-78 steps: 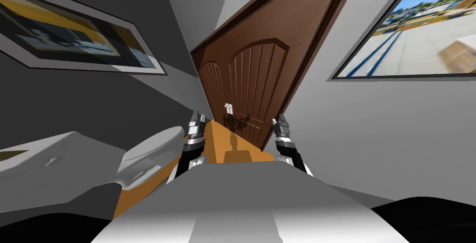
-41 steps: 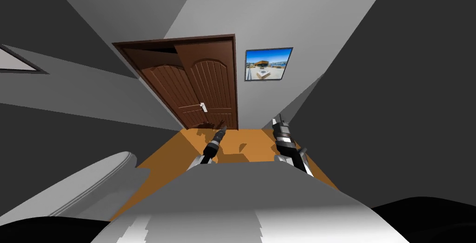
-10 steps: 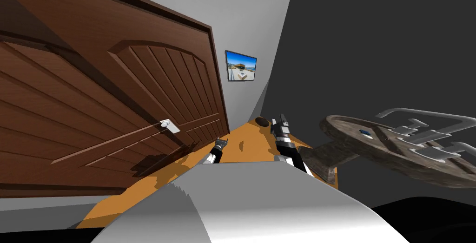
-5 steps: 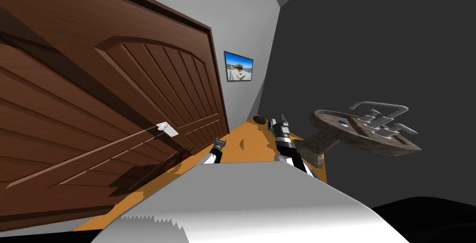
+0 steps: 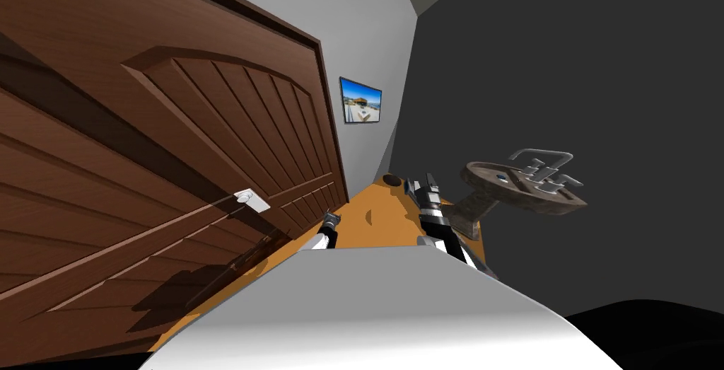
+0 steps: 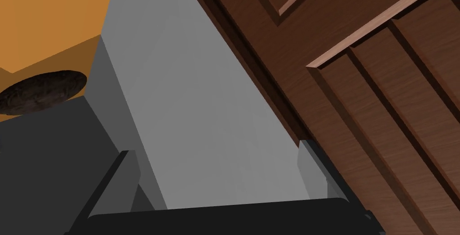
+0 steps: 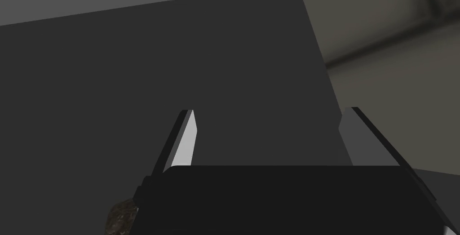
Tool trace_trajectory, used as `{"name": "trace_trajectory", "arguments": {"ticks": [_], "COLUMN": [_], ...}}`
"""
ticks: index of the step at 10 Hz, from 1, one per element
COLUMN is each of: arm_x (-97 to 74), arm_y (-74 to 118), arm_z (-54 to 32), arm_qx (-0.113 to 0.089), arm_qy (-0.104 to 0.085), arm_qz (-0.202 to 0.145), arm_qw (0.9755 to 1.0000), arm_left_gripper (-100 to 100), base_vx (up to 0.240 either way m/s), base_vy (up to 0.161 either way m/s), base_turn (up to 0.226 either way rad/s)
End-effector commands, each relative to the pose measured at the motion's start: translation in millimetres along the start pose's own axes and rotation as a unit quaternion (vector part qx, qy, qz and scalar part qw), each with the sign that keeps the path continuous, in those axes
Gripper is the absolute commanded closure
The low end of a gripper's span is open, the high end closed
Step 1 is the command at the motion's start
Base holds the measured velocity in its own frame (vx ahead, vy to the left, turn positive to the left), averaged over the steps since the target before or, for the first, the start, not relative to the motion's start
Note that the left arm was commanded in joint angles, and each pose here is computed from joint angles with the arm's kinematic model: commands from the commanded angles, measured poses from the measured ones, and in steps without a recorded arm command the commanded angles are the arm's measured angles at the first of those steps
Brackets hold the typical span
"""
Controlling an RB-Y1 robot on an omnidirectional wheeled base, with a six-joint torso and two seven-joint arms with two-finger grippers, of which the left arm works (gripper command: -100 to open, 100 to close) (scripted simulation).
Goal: Push the door open
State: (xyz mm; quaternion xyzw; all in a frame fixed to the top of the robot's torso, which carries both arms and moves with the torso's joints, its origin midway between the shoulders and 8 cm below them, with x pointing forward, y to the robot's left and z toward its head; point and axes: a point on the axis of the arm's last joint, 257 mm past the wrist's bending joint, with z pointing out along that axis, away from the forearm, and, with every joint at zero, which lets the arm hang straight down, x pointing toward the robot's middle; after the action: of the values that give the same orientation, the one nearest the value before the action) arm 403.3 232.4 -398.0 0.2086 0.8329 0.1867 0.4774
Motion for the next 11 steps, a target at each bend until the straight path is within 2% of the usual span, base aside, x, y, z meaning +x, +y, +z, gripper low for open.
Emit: {"name": "trace_trajectory", "arguments": {"ticks": [1, 3, 6, 8, 11], "arm_x": [3.6, 7.4, 11.8, 13.4, 14.4], "arm_y": [6.3, 14.4, 28.0, 38.4, 54.8], "arm_z": [1.9, 3.8, 6.4, 7.9, 9.7], "arm_qx": [-0.013, -0.028, -0.052, -0.07, -0.098], "arm_qy": [0.005, 0.009, 0.014, 0.017, 0.02], "arm_qz": [0.028, 0.06, 0.107, 0.14, 0.189], "arm_qw": [0.9995, 0.9978, 0.9927, 0.9875, 0.9769], "arm_left_gripper": [-100, -100, -100, -100, -100], "base_vx": [-0.098, -0.087, -0.103, -0.081, -0.08], "base_vy": [0.11, 0.144, 0.149, 0.146, 0.185], "base_turn": [-0.092, -0.111, -0.098, -0.004, -0.017]}}
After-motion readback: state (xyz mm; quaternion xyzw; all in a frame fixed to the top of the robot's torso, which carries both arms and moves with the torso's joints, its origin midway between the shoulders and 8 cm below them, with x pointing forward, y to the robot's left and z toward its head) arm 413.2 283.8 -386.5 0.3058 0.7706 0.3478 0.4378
